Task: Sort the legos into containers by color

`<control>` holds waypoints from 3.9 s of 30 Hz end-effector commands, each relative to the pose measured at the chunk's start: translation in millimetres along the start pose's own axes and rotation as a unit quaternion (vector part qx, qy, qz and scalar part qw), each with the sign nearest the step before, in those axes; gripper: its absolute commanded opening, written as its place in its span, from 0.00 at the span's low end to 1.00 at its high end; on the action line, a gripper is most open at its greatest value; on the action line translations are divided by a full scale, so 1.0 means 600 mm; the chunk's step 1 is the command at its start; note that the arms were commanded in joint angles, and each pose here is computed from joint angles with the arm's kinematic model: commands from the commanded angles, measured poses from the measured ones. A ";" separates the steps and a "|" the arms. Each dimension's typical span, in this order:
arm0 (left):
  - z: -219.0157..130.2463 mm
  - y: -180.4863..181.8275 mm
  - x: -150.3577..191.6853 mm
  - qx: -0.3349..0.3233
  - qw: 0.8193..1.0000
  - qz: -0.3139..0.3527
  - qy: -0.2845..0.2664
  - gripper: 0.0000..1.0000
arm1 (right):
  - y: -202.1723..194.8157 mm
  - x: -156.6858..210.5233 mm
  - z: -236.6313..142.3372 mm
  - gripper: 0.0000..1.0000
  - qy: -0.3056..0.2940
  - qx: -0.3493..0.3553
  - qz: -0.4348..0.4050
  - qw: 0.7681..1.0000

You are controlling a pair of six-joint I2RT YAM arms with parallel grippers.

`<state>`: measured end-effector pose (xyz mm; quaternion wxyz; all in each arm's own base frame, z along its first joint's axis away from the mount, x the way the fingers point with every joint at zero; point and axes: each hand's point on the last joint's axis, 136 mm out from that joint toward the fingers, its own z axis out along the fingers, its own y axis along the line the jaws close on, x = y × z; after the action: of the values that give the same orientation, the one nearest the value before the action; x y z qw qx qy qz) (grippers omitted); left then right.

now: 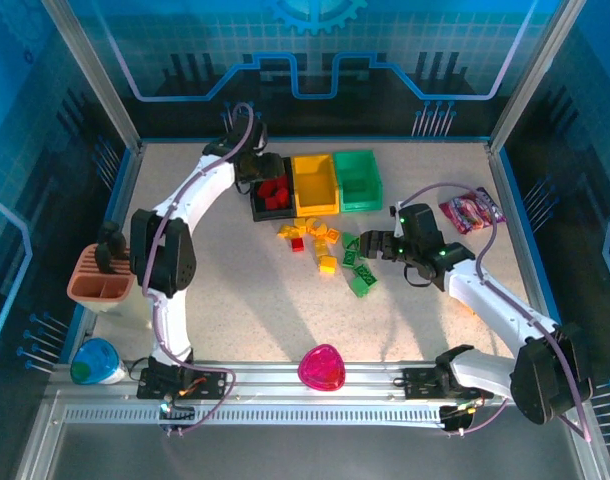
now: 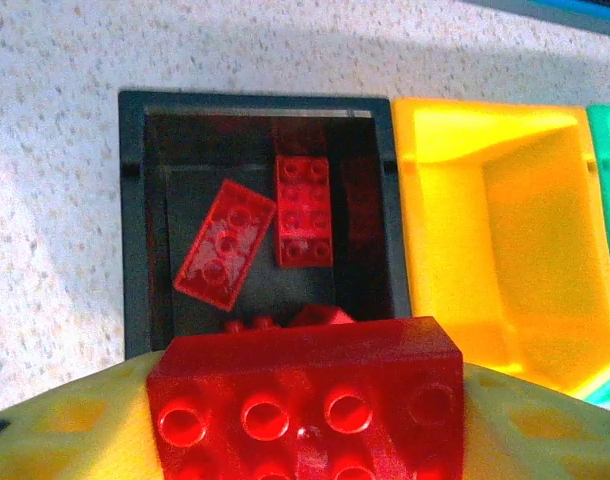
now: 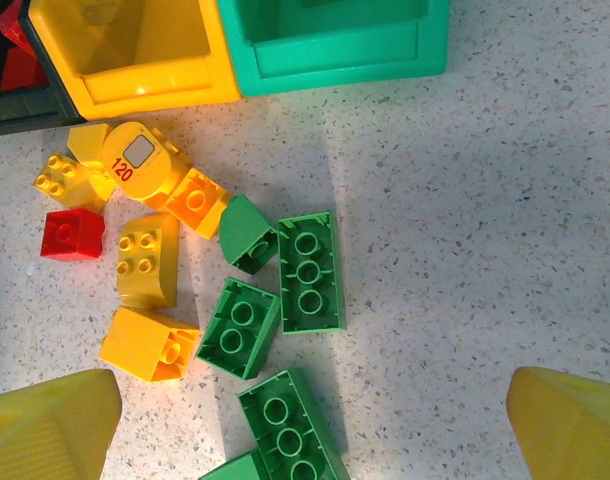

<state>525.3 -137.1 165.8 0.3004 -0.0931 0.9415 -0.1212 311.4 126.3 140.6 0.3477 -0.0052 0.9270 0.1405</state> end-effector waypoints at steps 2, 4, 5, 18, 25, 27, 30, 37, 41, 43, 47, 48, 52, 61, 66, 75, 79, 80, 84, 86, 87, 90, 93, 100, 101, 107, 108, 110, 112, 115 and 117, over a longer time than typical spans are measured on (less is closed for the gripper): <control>-0.016 -0.011 -0.048 0.038 0.999 -0.018 -0.008 0.83 | -0.005 -0.002 -0.013 1.00 -0.006 -0.003 0.009 1.000; -0.031 -0.027 -0.054 0.054 0.998 -0.011 -0.013 0.86 | -0.005 -0.001 -0.017 1.00 -0.007 -0.003 0.008 1.000; -0.038 -0.034 -0.054 0.060 0.998 -0.007 -0.018 0.87 | -0.007 0.000 -0.018 1.00 -0.008 -0.002 0.009 1.000; -0.084 -0.063 0.129 0.044 0.996 0.071 0.007 0.85 | -0.005 0.011 -0.008 1.00 0.000 -0.008 0.011 1.000; -0.048 -0.074 0.253 0.017 0.991 0.107 0.075 0.78 | -0.001 0.018 0.006 1.00 0.007 -0.017 0.018 1.000; -0.030 -0.071 0.279 0.010 0.990 0.099 0.095 0.73 | 0.000 0.020 0.009 1.00 0.010 -0.020 0.022 1.000; -0.007 -0.066 0.303 -0.003 0.989 0.090 0.114 0.66 | -0.001 0.024 0.011 1.00 0.012 -0.019 0.023 0.999; 0.031 -0.067 0.335 -0.022 0.986 0.092 0.139 0.63 | -0.009 0.033 0.013 1.00 0.014 -0.009 0.021 1.000; 0.048 -0.064 0.344 -0.031 0.985 0.088 0.148 0.62 | -0.010 0.035 0.016 1.00 0.015 -0.009 0.022 1.000; 0.053 -0.065 0.348 -0.033 0.984 0.089 0.152 0.60 | -0.010 0.035 0.017 1.00 0.015 -0.009 0.021 1.000; 0.064 -0.065 0.352 -0.039 0.983 0.090 0.157 0.58 | -0.012 0.037 0.019 1.00 0.016 -0.006 0.022 1.000; 0.067 -0.066 0.354 -0.039 0.982 0.091 0.158 0.58 | -0.012 0.037 0.020 0.99 0.016 -0.006 0.022 1.000; 0.077 -0.066 0.358 -0.043 0.981 0.093 0.162 0.54 | -0.014 0.038 0.021 1.00 0.017 -0.004 0.021 1.000; 0.072 -0.072 0.357 -0.049 0.980 0.110 0.159 0.35 | -0.018 0.041 0.022 1.00 0.018 -0.001 0.021 1.000; 0.041 -0.076 0.354 -0.043 0.981 0.115 0.147 0.30 | -0.020 0.042 0.020 1.00 0.015 0.000 0.022 1.000; -0.030 -0.078 0.265 -0.020 0.991 0.106 0.082 0.28 | -0.018 0.041 0.019 1.00 0.013 -0.003 0.025 1.000; -0.040 -0.059 0.203 -0.019 0.994 0.086 0.059 0.29 | -0.020 0.041 0.013 1.00 0.011 -0.002 0.024 1.000; -0.040 -0.053 0.188 -0.020 0.995 0.081 0.053 0.28 | -0.021 0.043 0.012 1.00 0.012 0.000 0.024 1.000; -0.037 -0.033 0.131 -0.024 0.997 0.065 0.037 0.29 | -0.023 0.042 0.004 1.00 0.007 0.002 0.023 1.000; -0.033 -0.026 0.105 -0.028 0.997 0.061 0.031 0.29 | -0.025 0.043 0.000 1.00 0.007 0.004 0.023 1.000; -0.031 -0.023 0.095 -0.030 0.997 0.059 0.029 0.30 | -0.026 0.043 -0.001 1.00 0.006 0.004 0.023 1.000; -0.020 -0.014 0.067 -0.038 0.997 0.056 0.025 0.30 | -0.026 0.043 -0.006 1.00 0.005 0.004 0.023 1.000; -0.010 -0.005 0.036 -0.047 0.997 0.053 0.017 0.34 | -0.025 0.041 -0.009 1.00 0.003 0.003 0.022 1.000; -0.047 -0.034 -0.003 -0.012 0.999 0.039 -0.026 0.86 | -0.026 0.037 -0.016 1.00 -0.001 0.005 0.019 1.000; -0.062 -0.043 -0.002 -0.004 0.998 0.045 -0.041 0.86 | -0.025 0.036 -0.016 1.00 -0.002 0.005 0.020 1.000; -0.062 -0.047 0.097 0.000 0.997 0.074 -0.017 0.82 | -0.021 0.042 -0.003 1.00 0.008 -0.004 0.022 1.000; -0.058 -0.046 0.114 0.003 0.997 0.077 -0.009 0.82 | -0.020 0.042 -0.001 1.00 0.009 -0.005 0.022 1.000; -0.045 -0.044 0.160 0.016 0.996 0.089 0.012 0.83 | -0.019 0.042 0.001 1.00 0.008 -0.007 0.023 1.000; -0.032 -0.044 0.197 0.036 0.994 0.098 0.030 0.84 | -0.018 0.044 0.003 1.00 0.009 -0.010 0.023 1.000; -0.012 -0.037 0.238 0.045 0.992 0.103 0.053 0.85 | -0.016 0.045 0.007 1.00 0.009 -0.014 0.026 1.000; 0.000 -0.030 0.252 0.040 0.991 0.108 0.065 0.86 | -0.015 0.046 0.008 1.00 0.012 -0.016 0.027 0.999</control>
<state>398.6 -179.0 84.9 0.2353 0.0095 0.9663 -0.1038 292.9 121.2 121.6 0.3357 0.0060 0.9291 0.1554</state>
